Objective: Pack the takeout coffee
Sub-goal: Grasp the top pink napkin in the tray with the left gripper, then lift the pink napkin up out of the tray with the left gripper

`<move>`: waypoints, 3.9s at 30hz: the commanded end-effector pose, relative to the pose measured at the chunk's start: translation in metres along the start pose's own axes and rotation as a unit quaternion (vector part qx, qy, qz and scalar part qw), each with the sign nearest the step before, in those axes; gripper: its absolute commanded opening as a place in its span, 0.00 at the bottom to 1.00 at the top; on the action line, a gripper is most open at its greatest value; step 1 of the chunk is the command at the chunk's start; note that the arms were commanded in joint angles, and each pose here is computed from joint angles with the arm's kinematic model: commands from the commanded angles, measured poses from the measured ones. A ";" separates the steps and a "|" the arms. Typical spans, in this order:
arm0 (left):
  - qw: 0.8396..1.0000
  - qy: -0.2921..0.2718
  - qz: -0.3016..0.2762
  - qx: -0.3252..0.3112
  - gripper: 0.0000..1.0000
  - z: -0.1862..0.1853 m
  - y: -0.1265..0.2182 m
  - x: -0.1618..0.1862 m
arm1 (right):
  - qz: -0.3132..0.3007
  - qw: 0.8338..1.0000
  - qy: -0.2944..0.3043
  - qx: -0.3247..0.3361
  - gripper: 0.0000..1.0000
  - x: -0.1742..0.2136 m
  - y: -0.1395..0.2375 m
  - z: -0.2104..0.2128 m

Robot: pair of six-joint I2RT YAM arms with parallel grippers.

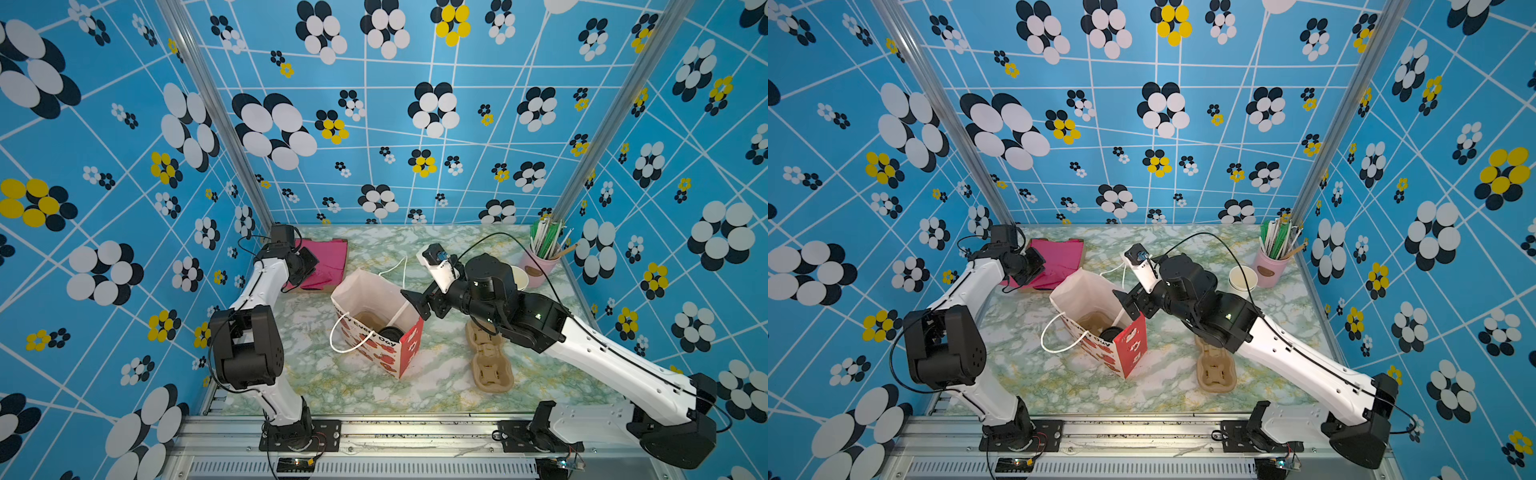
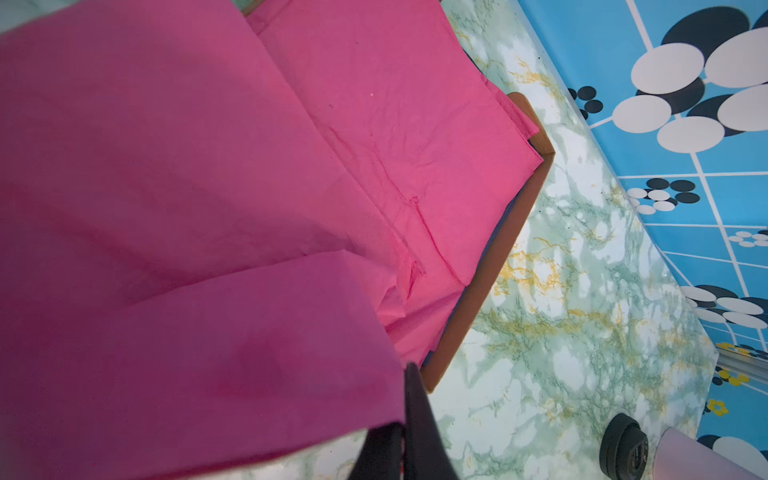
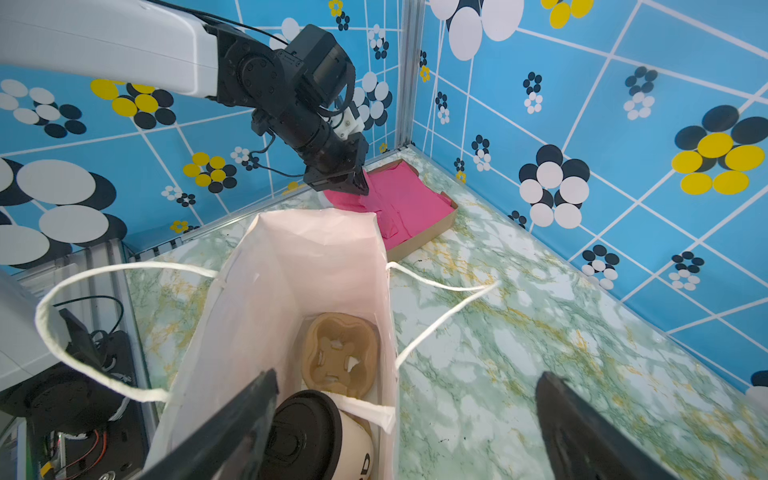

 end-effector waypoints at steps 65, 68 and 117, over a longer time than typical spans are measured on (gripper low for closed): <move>0.989 -0.139 0.026 0.035 0.00 -0.061 0.015 0.000 | 0.028 0.999 0.020 0.016 0.99 0.015 -0.010 -0.007; 0.988 -0.147 0.028 0.030 0.00 -0.065 0.006 -0.010 | 0.033 0.999 0.024 0.018 0.99 0.017 -0.012 -0.007; 0.970 0.181 -0.065 0.147 0.98 -0.022 0.021 0.018 | 0.036 0.999 0.028 0.028 0.99 0.020 -0.010 -0.010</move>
Point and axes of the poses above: each gripper's point midway between its finger pads, its own y axis back along the fingers, its own z axis along the line the jaws close on, x = y × z, the point moved 8 cm from there along y, back along the fingers, and after that the axes turned 15 degrees about -y, right-handed, at the moved point
